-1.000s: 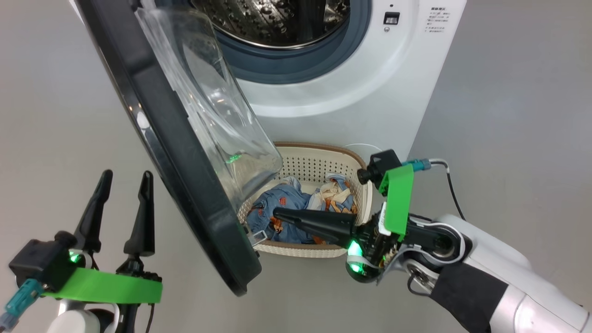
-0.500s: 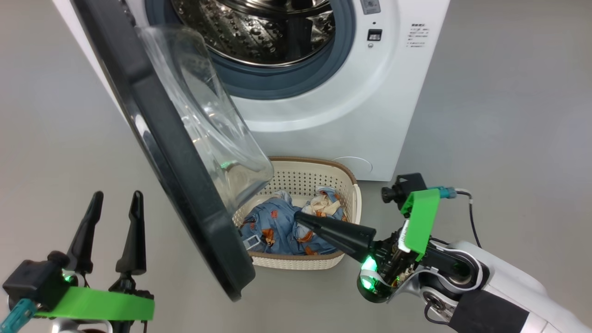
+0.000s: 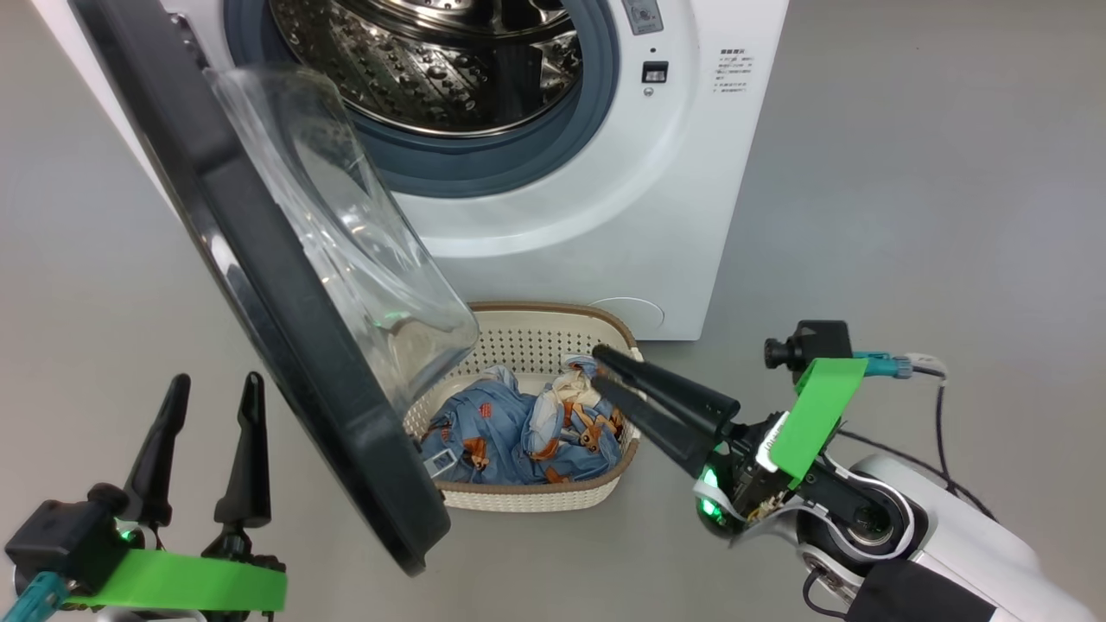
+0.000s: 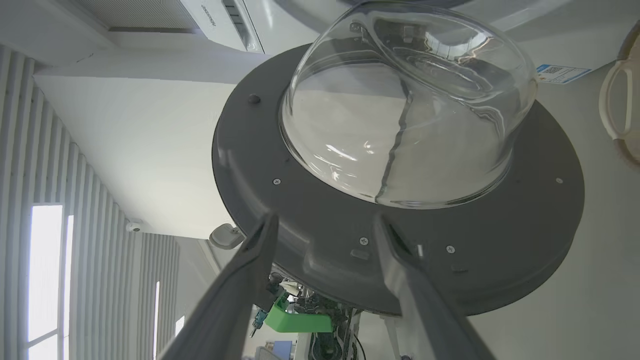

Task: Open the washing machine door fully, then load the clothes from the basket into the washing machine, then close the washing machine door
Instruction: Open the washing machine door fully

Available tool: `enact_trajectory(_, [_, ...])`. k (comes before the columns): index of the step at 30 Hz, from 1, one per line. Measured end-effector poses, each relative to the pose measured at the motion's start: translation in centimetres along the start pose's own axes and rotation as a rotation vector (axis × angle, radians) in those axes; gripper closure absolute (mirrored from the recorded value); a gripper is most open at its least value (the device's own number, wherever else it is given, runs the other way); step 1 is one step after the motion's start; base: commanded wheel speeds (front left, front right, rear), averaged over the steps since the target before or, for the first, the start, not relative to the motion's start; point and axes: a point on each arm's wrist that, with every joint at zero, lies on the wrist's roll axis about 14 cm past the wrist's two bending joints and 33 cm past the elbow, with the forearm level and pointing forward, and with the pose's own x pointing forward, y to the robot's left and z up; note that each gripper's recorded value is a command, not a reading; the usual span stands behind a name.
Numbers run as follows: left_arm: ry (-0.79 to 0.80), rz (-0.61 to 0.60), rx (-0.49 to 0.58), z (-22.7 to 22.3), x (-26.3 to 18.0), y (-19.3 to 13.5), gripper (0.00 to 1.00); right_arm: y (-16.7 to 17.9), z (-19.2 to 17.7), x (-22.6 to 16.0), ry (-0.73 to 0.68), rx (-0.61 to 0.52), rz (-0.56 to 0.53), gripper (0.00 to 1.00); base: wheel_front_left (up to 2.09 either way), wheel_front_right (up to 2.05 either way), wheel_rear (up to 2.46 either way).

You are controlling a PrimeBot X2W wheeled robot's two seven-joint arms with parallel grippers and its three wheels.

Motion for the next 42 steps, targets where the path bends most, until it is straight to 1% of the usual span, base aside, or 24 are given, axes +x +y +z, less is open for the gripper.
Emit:
enact_trajectory(4, [-0.001, -0.005, -0.004, 0.0, 0.1, -0.2, 0.00, -0.3, 2.4, -0.3, -0.134, -0.125, -0.025, 0.00, 0.00, 0.00, 0.00])
enact_trajectory(6, [-0.002, -0.006, -0.004, 0.0, 0.1, -0.3, 0.00, -1.1, 3.9, -0.7, -0.217, -0.220, -0.060, 0.00, 0.00, 0.00, 0.00])
enact_trajectory(7, [-0.002, -0.006, -0.004, 0.0, 0.1, -0.3, 0.00, -1.1, 3.9, -0.7, -0.217, -0.220, -0.060, 0.00, 0.00, 0.00, 0.00])
enact_trajectory(9, [-0.003, -0.009, -0.005, 0.1, 0.0, -0.4, 0.00, -2.0, 5.6, -1.4, -0.307, -0.337, -0.110, 0.00, 0.00, 0.00, 0.00])
enact_trajectory(11, [-0.005, -0.010, -0.005, 0.2, 0.0, -0.4, 0.00, -2.7, 7.1, -2.2, -0.389, -0.421, -0.144, 0.00, 0.00, 0.00, 0.00])
enact_trajectory(15, [-0.010, -0.014, -0.006, 0.3, -0.1, -0.5, 0.00, -3.2, 8.1, -2.6, -0.449, -0.548, -0.184, 0.00, 0.00, 0.00, 0.00])
enact_trajectory(18, [-0.010, -0.016, -0.008, 0.4, -0.3, -0.6, 0.00, -2.9, 9.2, -2.9, -0.474, -0.674, -0.208, 0.00, 0.00, 0.00, 0.00])
enact_trajectory(20, [-0.003, -0.016, -0.009, 0.2, -0.5, -0.7, 0.00, -2.0, 10.7, -3.4, -0.530, -0.743, -0.215, 0.00, 0.00, 0.00, 0.00])
enact_trajectory(22, [-0.005, -0.019, -0.011, 0.2, -0.5, -0.8, 0.00, -0.7, 12.1, -4.0, -0.585, -0.836, -0.215, 0.00, 0.00, 0.00, 0.00])
enact_trajectory(24, [-0.007, -0.023, -0.012, 0.3, -0.4, -0.9, 0.00, 0.3, 12.8, -4.6, -0.630, -0.925, -0.219, 0.00, 0.00, 0.00, 0.00])
enact_trajectory(26, [-0.008, -0.025, -0.013, 0.3, -0.4, -1.0, 0.00, 0.5, 13.2, -5.3, -0.664, -1.010, -0.244, 0.00, 0.00, 0.00, 0.00])
enact_trajectory(29, [-0.008, -0.027, -0.015, 0.3, -0.5, -1.1, 0.00, -0.1, 12.9, -6.8, -0.713, -1.069, -0.290, 0.00, 0.00, 0.00, 0.00])
enact_trajectory(35, [-0.003, -0.026, -0.022, 0.1, -0.8, -1.2, 0.00, -1.5, 10.7, -8.7, -0.732, -1.163, -0.354, 0.00, 0.00, 0.00, 0.00])
enact_trajectory(42, [-0.009, -0.026, -0.025, 0.2, -0.6, -1.3, 0.00, -2.7, 9.3, -11.6, -0.756, -1.228, -0.436, 0.00, 0.00, 0.00, 0.00])
